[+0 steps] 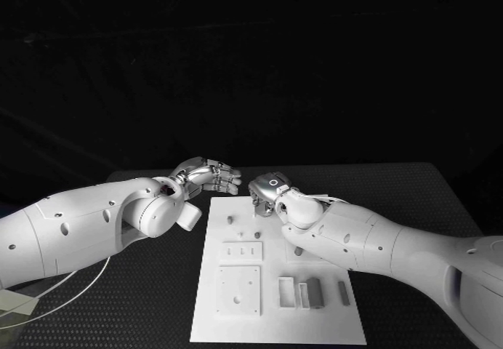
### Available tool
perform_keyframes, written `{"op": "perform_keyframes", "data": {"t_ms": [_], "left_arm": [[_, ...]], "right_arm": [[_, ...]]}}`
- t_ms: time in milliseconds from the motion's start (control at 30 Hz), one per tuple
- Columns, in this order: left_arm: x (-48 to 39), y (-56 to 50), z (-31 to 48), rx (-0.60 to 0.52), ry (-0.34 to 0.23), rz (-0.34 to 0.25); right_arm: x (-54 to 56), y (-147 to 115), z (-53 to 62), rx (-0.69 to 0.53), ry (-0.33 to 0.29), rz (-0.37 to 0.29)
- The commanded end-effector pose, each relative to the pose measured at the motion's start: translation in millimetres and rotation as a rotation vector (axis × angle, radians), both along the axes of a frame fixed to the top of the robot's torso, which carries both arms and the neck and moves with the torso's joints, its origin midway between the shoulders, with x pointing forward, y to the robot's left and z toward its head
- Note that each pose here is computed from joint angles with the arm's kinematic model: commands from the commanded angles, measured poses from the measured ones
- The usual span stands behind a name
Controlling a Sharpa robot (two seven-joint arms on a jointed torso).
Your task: Assemble the parts on the task board
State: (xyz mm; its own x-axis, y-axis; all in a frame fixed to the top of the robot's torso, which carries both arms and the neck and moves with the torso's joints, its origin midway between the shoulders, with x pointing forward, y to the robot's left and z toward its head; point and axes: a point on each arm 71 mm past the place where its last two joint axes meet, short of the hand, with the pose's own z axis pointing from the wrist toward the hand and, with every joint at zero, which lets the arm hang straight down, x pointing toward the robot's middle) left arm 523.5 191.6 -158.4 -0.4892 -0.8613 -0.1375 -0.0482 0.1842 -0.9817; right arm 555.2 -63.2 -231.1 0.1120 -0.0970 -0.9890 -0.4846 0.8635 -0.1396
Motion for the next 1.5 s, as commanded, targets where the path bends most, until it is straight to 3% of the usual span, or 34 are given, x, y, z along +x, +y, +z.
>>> {"op": "perform_keyframes", "data": {"t_ms": [33, 933, 1500], "left_arm": [[0.3, -2.8, 2.2, -0.01, -0.004, -0.016], [2.4, -3.1, 1.8, -0.008, -0.006, -0.011], [2.4, -2.5, 1.7, -0.007, -0.005, -0.009]], "right_arm": [[-0.7, -2.4, -5.7, -0.021, 0.023, -0.005], [0.1, -8.7, -6.4, -0.02, 0.024, -0.015], [1.9, -8.3, -7.0, 0.032, 0.061, -0.017]]}}
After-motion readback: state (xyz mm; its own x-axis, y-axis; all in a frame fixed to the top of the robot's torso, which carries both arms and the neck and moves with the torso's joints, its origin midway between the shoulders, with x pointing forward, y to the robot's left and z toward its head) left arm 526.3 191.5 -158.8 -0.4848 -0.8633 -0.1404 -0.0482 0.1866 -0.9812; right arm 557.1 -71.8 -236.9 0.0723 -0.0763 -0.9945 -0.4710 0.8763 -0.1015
